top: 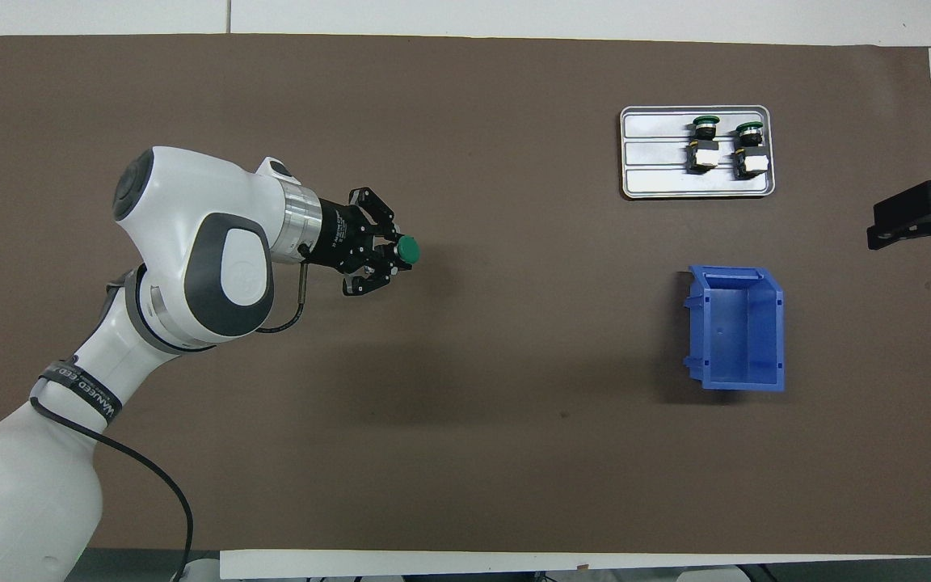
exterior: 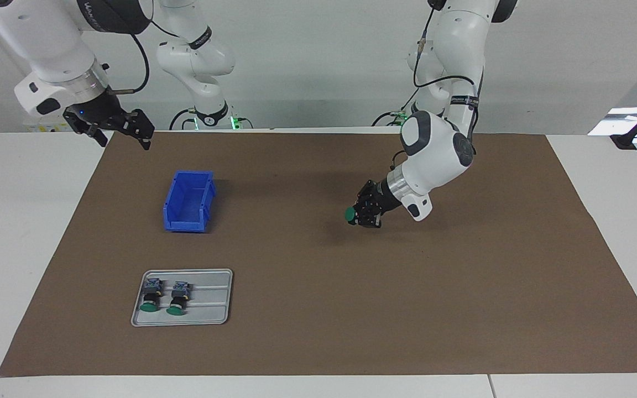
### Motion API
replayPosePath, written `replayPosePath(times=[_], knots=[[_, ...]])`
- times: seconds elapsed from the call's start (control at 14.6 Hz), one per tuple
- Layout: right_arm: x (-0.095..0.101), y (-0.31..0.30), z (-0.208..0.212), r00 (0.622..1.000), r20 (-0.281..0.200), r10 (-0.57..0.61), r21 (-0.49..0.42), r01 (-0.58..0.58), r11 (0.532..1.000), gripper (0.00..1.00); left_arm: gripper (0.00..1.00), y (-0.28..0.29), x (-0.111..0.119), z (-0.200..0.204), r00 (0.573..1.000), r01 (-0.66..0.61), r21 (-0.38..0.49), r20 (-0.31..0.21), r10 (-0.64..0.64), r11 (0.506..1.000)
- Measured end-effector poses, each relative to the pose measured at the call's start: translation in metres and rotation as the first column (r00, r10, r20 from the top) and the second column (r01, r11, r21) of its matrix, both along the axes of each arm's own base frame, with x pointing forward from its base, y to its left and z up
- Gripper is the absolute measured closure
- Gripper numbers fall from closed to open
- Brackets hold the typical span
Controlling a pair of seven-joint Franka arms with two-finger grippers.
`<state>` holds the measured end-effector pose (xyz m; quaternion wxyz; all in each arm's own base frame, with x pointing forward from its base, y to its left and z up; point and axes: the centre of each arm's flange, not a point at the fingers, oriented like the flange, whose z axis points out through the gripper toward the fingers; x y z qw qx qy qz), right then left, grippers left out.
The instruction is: Place and press button with both arms
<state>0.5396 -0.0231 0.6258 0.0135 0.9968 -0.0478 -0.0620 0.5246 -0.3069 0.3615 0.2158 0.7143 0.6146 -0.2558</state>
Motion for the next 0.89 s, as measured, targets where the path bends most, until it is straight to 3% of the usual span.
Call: replayPosePath(times=[0.34,0.62,0.89], knots=[[0.0,0.0,0.0,1.0,0.0,0.0,0.0,0.0,1.0,0.01,0.66,0.021,-0.01,-0.012,0.99,-0.137,-0.11,-0.033,0.134,0.984],[0.0,0.0,0.0,1.0,0.0,0.0,0.0,0.0,1.0,0.01,0.66,0.033,-0.02,-0.025,0.99,-0.128,-0.152,0.031,0.134,0.98],[0.0,0.0,0.0,1.0,0.0,0.0,0.0,0.0,1.0,0.01,0.66,0.062,-0.038,-0.047,0.982,-0.12,-0.261,0.109,0.153,0.958]])
